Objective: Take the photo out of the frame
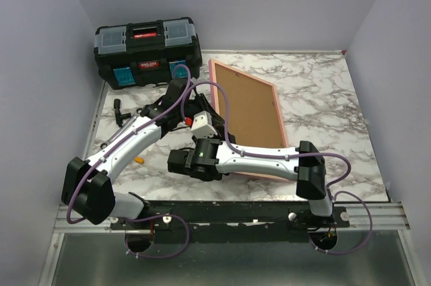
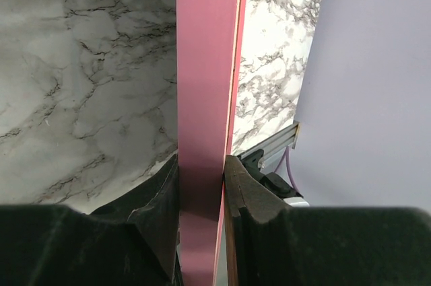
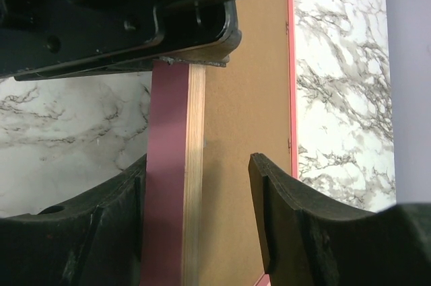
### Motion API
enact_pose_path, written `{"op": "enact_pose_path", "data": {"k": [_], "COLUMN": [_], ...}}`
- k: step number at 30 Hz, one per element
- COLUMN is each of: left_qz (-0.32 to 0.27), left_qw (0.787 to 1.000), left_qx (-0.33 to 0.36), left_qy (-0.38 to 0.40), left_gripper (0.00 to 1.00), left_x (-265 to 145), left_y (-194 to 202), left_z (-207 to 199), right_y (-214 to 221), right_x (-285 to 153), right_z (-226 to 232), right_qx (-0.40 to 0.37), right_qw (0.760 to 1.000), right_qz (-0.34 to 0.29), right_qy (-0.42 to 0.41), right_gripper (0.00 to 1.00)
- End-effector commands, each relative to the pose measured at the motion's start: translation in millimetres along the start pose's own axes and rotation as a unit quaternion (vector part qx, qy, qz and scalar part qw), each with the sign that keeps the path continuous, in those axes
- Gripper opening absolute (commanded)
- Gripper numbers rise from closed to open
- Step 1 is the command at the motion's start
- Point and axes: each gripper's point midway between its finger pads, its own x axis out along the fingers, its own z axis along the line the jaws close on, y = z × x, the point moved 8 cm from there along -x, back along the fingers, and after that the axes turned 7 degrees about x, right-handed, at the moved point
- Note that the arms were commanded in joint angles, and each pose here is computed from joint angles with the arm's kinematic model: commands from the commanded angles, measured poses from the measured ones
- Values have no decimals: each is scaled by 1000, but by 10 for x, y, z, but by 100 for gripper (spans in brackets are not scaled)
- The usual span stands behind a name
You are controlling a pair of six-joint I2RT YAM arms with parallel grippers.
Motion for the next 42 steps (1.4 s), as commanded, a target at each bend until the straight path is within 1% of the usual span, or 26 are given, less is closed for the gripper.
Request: {"op": "enact_pose_path", "data": {"k": [1,3,4,5,6,7,8,9,12,16,18,20,23,25,28,30,34,37,39,42], "left_qz": [-61,-58,-57,-57,-58,-59,-61,-62,-58,-63,-72,-72,-73,-67,-58,-56,-55,-53,-56,-50], "left_qw": [996,996,997,997,997,997,997,997,998,997,997,997,997,997,998,998,998,998,998,998], "left_qx": [10,11,10,9,8,7,6,5,-4,-10,-6,-7,1,6,16,21,14,10,13,17], "left_qy": [60,62,59,56,52,48,44,41,32,34,28,26,28,27,22,12,9,14,17,18], "left_gripper": [0,0,0,0,0,0,0,0,0,0,0,0,0,0,0,0,0,0,0,0], "left_x": [-139,-103,-85,-73,-66,-59,-56,-55,-51,-76,-94,-102,-97,-86,-35,-13,4,-4,-20,-14], "left_y": [-216,-206,-202,-195,-189,-185,-183,-185,-190,-236,-302,-362,-439,-498,-575,-617,-670,-708,-738,-771], "left_z": [-322,-302,-282,-260,-239,-221,-205,-195,-195,-253,-273,-296,-358,-389,-402,-393,-380,-423,-462,-499], "right_y": [-243,-291,-310,-347,-367,-394,-404,-431,-476,-415,-427,-407,-343,-303,-304,-332,-317,-186,-70,36], "right_x": [-104,-158,-193,-231,-273,-309,-338,-367,-382,-326,-327,-313,-294,-284,-337,-382,-336,-274,-237,-231], "right_z": [-72,-25,-38,-15,-43,-29,-50,-53,-54,-82,-127,-141,-141,-147,-272,-356,-465,-457,-431,-427], "right_qx": [68,94,107,118,128,139,146,153,155,138,138,131,84,62,46,40,34,20,-7,-49], "right_qw": [997,992,988,982,976,968,962,958,962,980,983,984,986,981,965,954,959,968,965,952], "right_qz": [-30,-23,-19,-17,-18,-20,-20,-22,-11,17,16,9,-18,-45,-85,-111,-133,-144,-170,-223], "right_qy": [-31,-81,-109,-146,-176,-207,-229,-242,-226,-142,-117,-117,-144,-177,-242,-275,-247,-206,-199,-203], "right_gripper": [2,16,31,50,70,83,88,91,93,94,94,94,95,97,100,100,100,100,99,97]}}
